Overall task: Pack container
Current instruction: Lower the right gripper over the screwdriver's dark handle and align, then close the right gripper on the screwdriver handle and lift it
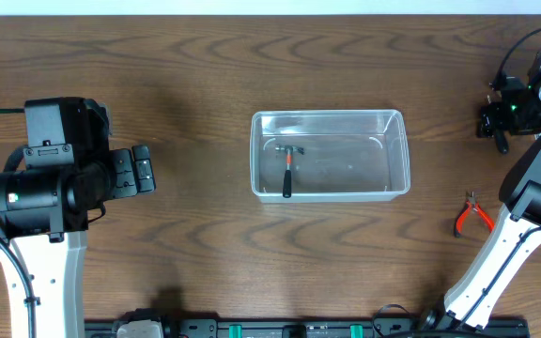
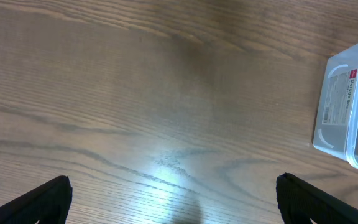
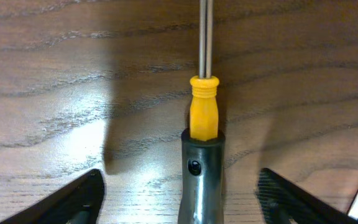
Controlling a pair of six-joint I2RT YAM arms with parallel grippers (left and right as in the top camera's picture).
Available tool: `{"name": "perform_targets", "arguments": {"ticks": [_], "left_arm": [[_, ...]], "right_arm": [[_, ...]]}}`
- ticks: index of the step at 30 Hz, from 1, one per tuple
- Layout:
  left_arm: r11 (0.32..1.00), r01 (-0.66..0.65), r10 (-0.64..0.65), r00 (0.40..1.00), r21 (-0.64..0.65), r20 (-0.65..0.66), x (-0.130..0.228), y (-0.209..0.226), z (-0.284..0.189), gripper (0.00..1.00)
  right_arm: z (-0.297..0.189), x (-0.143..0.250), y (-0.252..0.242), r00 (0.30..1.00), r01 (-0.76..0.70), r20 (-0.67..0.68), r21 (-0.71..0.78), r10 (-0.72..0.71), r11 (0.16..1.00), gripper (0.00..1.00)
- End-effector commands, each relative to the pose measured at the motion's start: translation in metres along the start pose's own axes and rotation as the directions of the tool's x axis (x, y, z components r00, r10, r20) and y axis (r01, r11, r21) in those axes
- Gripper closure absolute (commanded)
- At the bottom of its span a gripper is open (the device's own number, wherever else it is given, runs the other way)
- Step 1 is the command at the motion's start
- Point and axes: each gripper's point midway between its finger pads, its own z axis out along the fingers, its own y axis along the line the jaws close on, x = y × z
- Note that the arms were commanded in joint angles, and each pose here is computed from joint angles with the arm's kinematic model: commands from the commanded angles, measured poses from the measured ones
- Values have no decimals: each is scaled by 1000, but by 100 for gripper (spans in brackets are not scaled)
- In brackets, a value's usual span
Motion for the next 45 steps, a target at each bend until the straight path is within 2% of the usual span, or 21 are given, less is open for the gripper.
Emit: {"name": "perform_targets", "arguments": {"ticks": [1,5,12,15,45], "left_arm": [[1000,14,-14,1000,-10,-4,0,3,1,2],[1000,13,-13,1000,-11,-4,0,3,1,2],[1000,14,-14,1000,-11,-4,0,3,1,2],[1000,14,-14,1000,-11,-4,0,3,1,2],[1000,14,-14,1000,-11,-4,0,3,1,2]], "right_arm": [[6,2,-1,1000,-9,-10,-3,9,1000,28],[6,0,-2,1000,-9,0,2,9,1000,40],[5,-6,-5,1000,-9,24,14,9,1000,47],[5,-8,-6,999,-9,34,14,8,1000,55],[7,-7,-4,999,-17,30,8,16,1000,55]]}}
